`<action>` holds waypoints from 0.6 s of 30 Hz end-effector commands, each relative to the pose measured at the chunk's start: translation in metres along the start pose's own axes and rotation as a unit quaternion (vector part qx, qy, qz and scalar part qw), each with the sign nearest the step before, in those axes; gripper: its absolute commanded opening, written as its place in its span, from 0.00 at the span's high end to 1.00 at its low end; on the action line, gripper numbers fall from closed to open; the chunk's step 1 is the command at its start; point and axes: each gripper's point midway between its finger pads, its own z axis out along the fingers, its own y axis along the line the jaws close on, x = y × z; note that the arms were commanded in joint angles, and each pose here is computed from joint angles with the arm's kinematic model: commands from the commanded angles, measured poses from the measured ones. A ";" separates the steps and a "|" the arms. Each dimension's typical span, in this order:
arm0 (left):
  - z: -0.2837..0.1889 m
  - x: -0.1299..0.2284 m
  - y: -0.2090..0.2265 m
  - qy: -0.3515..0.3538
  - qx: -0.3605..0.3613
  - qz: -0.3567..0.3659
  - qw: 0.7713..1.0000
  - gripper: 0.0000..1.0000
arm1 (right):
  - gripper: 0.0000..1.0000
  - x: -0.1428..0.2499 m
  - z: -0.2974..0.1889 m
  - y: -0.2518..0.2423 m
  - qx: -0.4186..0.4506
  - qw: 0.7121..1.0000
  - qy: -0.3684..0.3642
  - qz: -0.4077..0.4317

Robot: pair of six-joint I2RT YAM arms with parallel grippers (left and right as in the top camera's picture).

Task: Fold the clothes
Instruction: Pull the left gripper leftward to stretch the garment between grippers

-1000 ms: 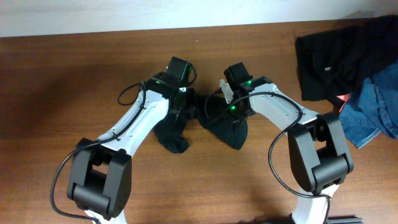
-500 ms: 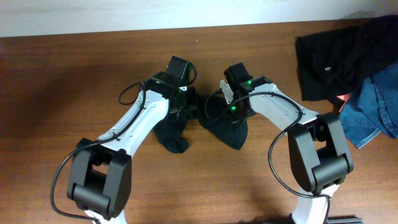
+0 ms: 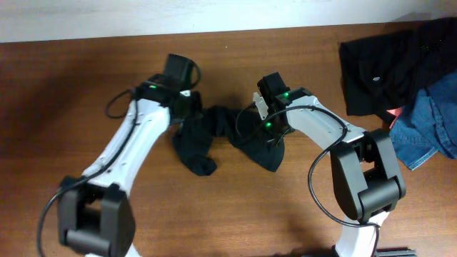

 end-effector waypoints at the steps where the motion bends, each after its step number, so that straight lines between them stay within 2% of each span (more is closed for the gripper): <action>1: -0.042 -0.019 -0.001 -0.049 0.011 0.007 0.999 0.99 | 0.96 0.005 0.008 0.000 0.006 1.000 0.013 -0.008; 8: -0.075 -0.019 -0.002 -0.073 0.021 0.011 0.997 0.99 | 0.96 0.006 0.008 0.000 0.008 1.000 0.013 -0.008; 18: -0.076 -0.012 0.009 -0.059 -0.001 0.026 0.998 0.99 | 0.96 0.016 0.013 -0.009 0.031 0.999 0.027 -0.006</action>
